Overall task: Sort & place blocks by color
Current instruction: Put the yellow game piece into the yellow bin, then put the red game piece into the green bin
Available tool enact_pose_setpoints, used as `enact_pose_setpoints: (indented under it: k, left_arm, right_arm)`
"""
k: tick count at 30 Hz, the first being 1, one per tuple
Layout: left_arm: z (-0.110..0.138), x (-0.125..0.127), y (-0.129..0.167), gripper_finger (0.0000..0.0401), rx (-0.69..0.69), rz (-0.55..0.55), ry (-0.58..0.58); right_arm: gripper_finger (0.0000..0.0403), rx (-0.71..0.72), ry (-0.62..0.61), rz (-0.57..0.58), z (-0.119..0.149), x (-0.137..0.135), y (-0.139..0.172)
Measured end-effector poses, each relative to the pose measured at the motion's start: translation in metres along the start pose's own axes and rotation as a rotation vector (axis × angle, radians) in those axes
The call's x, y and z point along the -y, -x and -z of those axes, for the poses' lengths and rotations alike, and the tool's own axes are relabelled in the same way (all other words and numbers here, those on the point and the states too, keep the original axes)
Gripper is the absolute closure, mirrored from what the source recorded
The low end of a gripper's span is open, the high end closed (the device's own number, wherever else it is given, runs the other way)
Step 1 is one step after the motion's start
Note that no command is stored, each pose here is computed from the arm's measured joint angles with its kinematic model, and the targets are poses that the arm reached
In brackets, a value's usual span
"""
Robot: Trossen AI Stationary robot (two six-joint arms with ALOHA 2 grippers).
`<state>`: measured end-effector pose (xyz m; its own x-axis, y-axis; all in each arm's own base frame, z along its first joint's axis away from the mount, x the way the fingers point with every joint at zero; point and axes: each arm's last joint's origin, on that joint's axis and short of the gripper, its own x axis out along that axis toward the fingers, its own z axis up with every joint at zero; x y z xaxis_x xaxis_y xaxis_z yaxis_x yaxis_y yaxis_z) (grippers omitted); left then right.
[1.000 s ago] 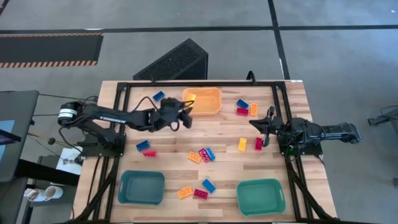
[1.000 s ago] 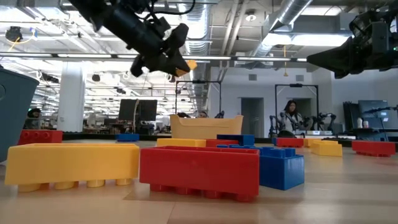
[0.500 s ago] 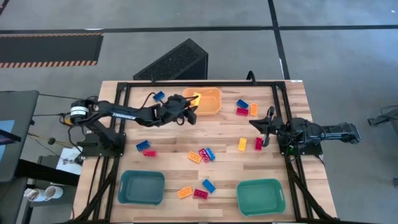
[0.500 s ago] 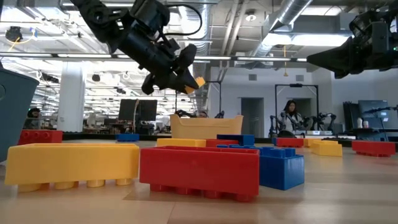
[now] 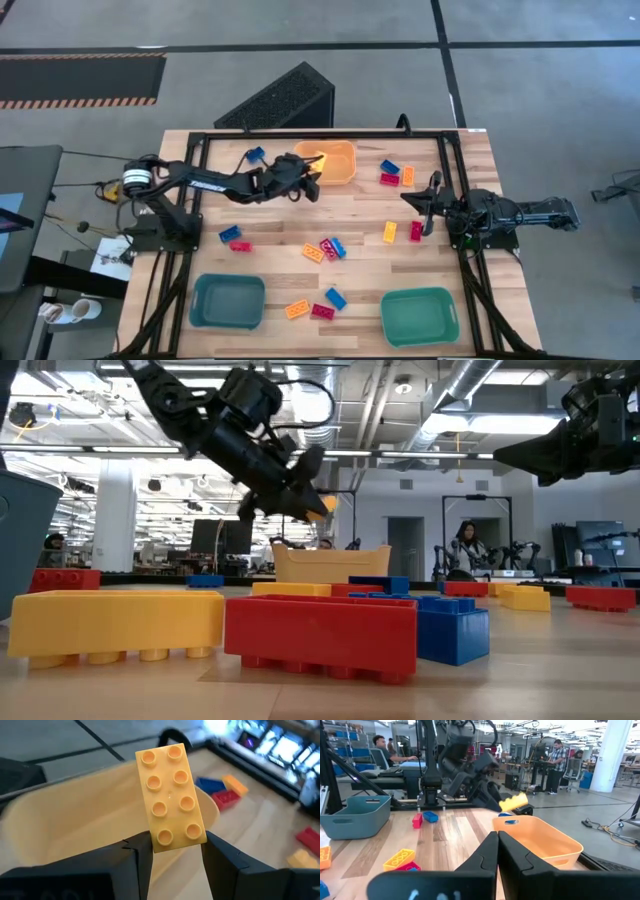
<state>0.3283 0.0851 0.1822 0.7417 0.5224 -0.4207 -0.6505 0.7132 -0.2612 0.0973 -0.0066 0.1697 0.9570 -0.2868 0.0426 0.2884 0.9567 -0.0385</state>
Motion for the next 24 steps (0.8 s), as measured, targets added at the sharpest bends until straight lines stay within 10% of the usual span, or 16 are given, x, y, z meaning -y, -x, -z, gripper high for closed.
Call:
enact_pose_setpoints:
  k: [9, 24]
  left_arm:
    - [-0.015, 0.007, -0.025, 0.0272, -0.012, 0.034, -0.029]
    - [-0.033, 0.001, -0.03, 0.0121, 0.001, -0.009, -0.045]
  right_arm:
    - [0.0376, 0.0, 0.0, 0.0, 0.0, 0.0, 0.0]
    - [0.0375, 0.0, 0.0, -0.001, 0.0, 0.0, 0.0]
